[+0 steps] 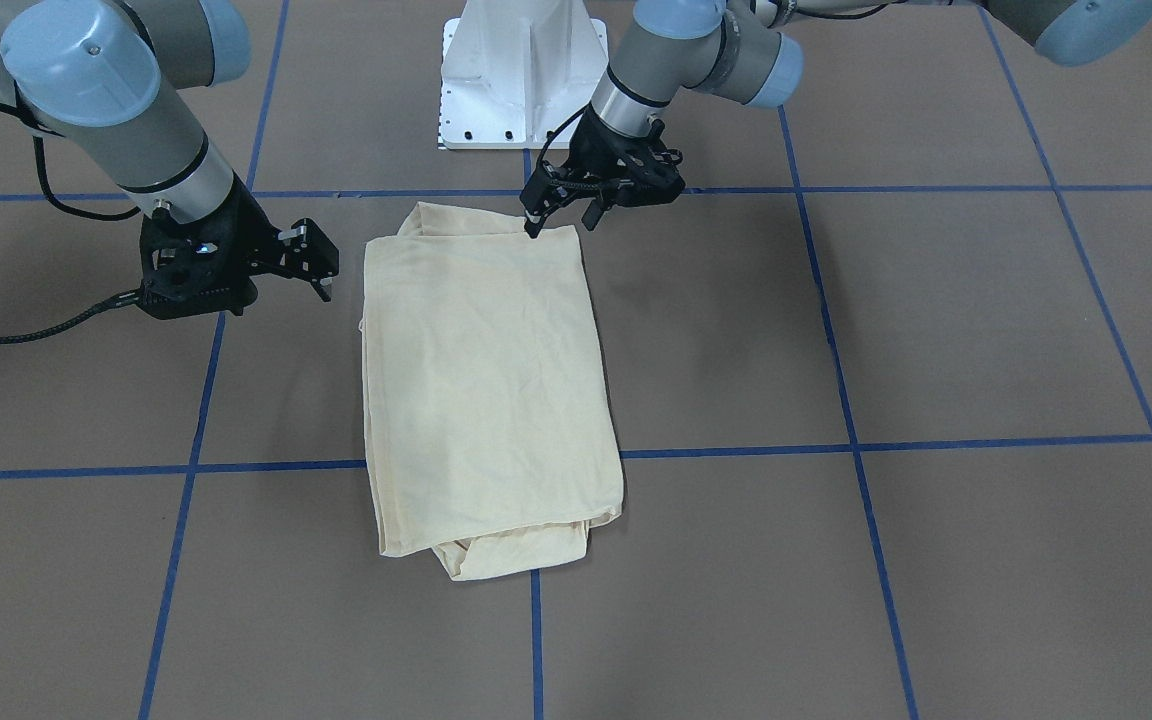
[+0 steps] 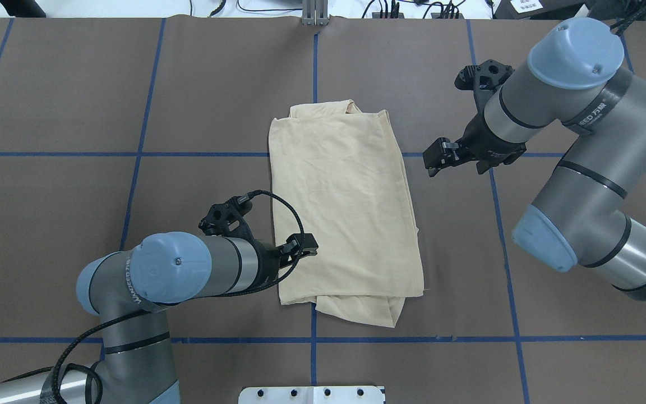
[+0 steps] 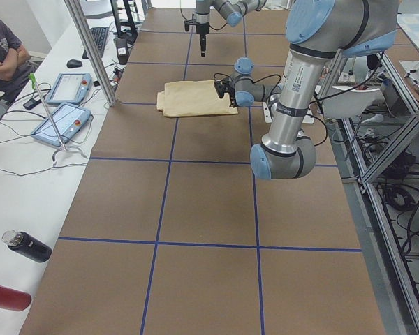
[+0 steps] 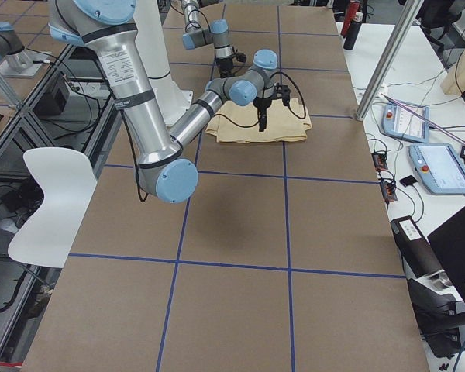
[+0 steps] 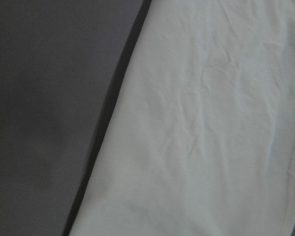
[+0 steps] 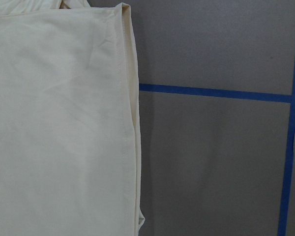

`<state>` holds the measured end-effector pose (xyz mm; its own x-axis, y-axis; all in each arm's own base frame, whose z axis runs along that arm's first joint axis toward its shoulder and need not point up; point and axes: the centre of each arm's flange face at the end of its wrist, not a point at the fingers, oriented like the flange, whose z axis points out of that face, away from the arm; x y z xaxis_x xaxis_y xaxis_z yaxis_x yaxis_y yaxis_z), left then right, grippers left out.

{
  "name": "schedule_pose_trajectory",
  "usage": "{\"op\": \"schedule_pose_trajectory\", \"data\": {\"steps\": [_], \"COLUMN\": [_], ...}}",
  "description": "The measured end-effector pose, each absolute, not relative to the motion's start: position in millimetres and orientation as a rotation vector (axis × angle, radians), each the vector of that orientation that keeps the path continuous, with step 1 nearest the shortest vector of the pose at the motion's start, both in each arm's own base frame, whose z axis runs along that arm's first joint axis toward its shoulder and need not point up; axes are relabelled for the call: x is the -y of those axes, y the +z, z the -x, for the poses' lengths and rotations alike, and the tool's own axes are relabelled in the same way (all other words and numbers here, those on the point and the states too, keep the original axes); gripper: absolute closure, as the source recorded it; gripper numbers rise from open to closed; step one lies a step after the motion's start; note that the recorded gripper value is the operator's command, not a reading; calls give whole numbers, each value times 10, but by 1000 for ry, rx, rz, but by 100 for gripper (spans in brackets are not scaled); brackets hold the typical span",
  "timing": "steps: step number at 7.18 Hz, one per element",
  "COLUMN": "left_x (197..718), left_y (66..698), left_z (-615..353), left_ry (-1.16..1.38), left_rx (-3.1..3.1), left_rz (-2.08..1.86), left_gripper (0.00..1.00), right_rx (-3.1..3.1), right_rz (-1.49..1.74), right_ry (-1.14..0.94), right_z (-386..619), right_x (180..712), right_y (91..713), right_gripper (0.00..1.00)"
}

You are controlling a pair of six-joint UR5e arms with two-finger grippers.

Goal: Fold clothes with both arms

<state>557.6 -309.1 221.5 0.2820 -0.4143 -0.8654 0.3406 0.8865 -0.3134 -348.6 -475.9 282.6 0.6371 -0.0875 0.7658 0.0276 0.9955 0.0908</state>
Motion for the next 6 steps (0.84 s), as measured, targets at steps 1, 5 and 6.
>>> {"op": "schedule_pose_trajectory", "data": {"steps": [1, 5, 6], "left_x": [3038, 2751, 2745], "left_y": [2270, 2404, 2426], "left_z": [-5638, -5903, -5936], "left_ry": [-503, -515, -520], "left_rx": [-1149, -1100, -1093], "left_rz": [78, 134, 137], "left_gripper": [1, 3, 4], "right_rx": [878, 886, 888], "right_rz": [-72, -62, -61], "right_ry": [-65, -67, -67], "right_z": [3481, 3464, 3464], "right_x": [4750, 4745, 4745], "right_y": [2830, 2835, 2833], "right_gripper": [0, 0, 0]}}
